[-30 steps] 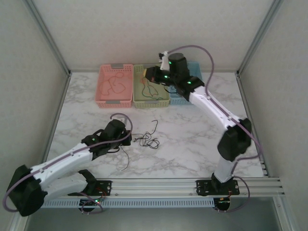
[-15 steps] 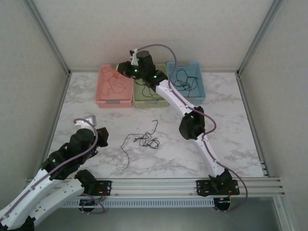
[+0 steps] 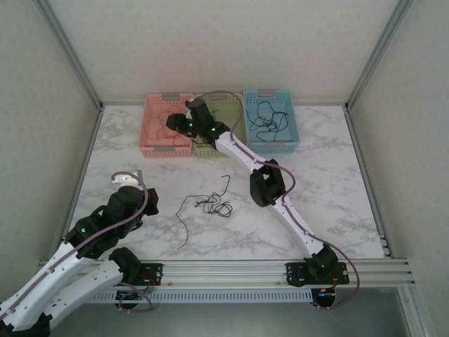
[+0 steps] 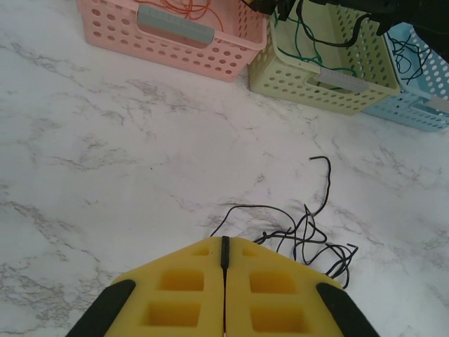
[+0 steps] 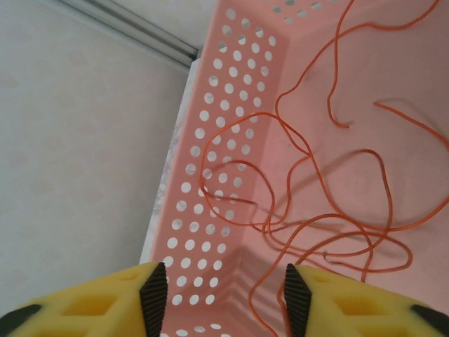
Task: Untangle the cables
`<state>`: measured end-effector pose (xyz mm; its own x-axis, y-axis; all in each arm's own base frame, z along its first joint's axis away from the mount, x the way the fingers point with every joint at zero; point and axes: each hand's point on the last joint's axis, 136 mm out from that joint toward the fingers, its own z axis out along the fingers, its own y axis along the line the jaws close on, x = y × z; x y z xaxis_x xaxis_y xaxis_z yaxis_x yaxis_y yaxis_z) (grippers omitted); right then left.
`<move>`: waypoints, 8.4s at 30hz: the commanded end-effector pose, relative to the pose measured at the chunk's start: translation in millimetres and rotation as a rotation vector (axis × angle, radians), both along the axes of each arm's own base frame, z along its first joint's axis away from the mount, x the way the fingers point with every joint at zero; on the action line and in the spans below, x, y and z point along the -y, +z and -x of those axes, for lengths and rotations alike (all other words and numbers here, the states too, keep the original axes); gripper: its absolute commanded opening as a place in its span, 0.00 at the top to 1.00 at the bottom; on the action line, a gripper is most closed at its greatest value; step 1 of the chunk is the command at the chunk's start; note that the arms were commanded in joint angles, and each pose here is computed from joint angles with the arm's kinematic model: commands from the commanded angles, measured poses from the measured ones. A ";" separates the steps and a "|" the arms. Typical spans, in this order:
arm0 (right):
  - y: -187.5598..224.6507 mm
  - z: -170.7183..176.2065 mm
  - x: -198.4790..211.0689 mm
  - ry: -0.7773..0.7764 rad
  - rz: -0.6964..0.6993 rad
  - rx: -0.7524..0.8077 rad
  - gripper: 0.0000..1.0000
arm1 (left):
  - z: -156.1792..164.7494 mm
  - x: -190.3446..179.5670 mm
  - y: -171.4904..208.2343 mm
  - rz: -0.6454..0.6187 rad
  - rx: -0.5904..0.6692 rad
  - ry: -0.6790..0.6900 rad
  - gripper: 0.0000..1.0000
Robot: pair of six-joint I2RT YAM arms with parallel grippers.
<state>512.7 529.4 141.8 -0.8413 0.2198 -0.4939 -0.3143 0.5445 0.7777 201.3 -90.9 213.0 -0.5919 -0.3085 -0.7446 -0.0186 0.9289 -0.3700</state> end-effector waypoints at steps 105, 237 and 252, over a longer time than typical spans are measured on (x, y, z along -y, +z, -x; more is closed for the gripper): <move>-63.1 271.8 227.4 0.070 0.462 -0.103 0.49 | -15.0 56.3 -10.7 0.035 -0.118 -0.183 1.00; -90.2 215.8 483.3 -0.567 0.495 -0.358 1.00 | -165.1 251.4 309.5 0.189 0.390 -0.610 1.00; -100.7 216.4 476.4 -0.536 0.470 -0.393 1.00 | -305.9 300.6 235.9 0.269 0.455 -0.475 1.00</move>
